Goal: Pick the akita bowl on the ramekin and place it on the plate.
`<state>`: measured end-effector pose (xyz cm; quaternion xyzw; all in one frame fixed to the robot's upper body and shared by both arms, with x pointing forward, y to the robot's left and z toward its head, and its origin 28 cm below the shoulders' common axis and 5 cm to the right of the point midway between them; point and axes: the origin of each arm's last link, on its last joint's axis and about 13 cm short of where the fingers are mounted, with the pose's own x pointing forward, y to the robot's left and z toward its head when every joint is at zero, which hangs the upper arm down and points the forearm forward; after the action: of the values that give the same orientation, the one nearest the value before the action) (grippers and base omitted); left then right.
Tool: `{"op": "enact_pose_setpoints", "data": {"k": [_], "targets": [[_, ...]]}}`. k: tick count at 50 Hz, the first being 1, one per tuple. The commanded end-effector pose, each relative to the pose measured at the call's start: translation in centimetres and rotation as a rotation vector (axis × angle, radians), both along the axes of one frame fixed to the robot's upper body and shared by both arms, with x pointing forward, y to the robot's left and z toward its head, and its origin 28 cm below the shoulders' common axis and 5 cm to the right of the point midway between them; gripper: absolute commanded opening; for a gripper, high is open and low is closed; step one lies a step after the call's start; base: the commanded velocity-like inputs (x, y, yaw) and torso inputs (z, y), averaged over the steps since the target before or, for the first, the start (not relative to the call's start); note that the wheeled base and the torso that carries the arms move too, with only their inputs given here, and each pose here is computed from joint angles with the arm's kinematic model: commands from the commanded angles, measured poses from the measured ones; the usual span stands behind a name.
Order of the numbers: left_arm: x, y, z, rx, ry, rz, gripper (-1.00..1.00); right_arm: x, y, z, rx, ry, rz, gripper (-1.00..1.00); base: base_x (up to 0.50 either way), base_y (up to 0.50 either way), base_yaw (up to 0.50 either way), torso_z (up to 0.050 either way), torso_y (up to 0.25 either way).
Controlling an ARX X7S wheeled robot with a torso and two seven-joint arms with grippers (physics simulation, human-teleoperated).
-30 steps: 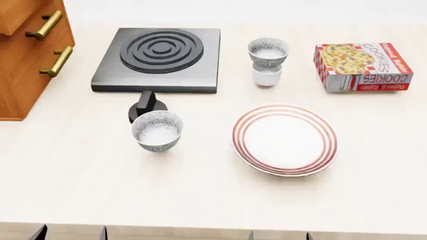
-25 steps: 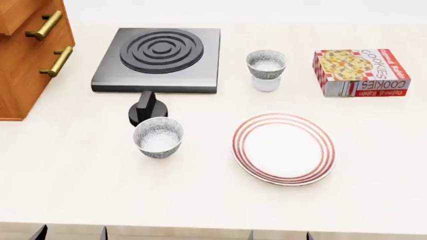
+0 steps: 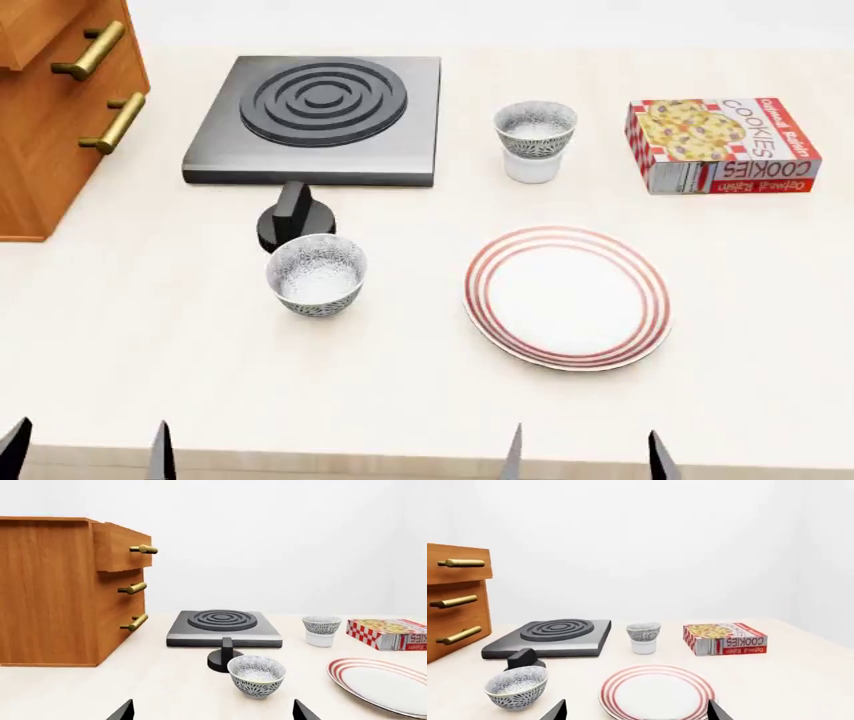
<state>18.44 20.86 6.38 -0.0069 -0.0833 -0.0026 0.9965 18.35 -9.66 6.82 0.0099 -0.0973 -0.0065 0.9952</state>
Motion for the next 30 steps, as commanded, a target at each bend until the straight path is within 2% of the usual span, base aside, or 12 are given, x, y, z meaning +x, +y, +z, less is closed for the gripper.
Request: {"op": "enact_pose_setpoints", "data": {"k": [1,16,22,30], "targets": [[-1.9,0.0,2.7,-0.004,-0.092,-0.01,1.0,-1.9,0.1,2.8,0.009,-0.088,0.006,1.0,0.0,0.0,0.0,0.0,0.0],[-4.1,-0.1,5.1,-0.022,-0.205,-0.015,1.0,-4.1,0.5,5.3,0.016,-0.176,0.02,1.0,0.0,0.0,0.0,0.0,0.0],[-3.8,-0.1,4.9,-0.02,-0.201,-0.015,1.0,-4.0,0.5,5.3,0.023,-0.167,0.026,1.0,0.0,0.0,0.0,0.0,0.0],[-3.7,-0.1,4.7,-0.016,-0.191,-0.014,1.0,-3.7,0.5,5.0,0.007,-0.15,0.021,1.0,0.44,0.0,0.0,0.0,0.0]]}}
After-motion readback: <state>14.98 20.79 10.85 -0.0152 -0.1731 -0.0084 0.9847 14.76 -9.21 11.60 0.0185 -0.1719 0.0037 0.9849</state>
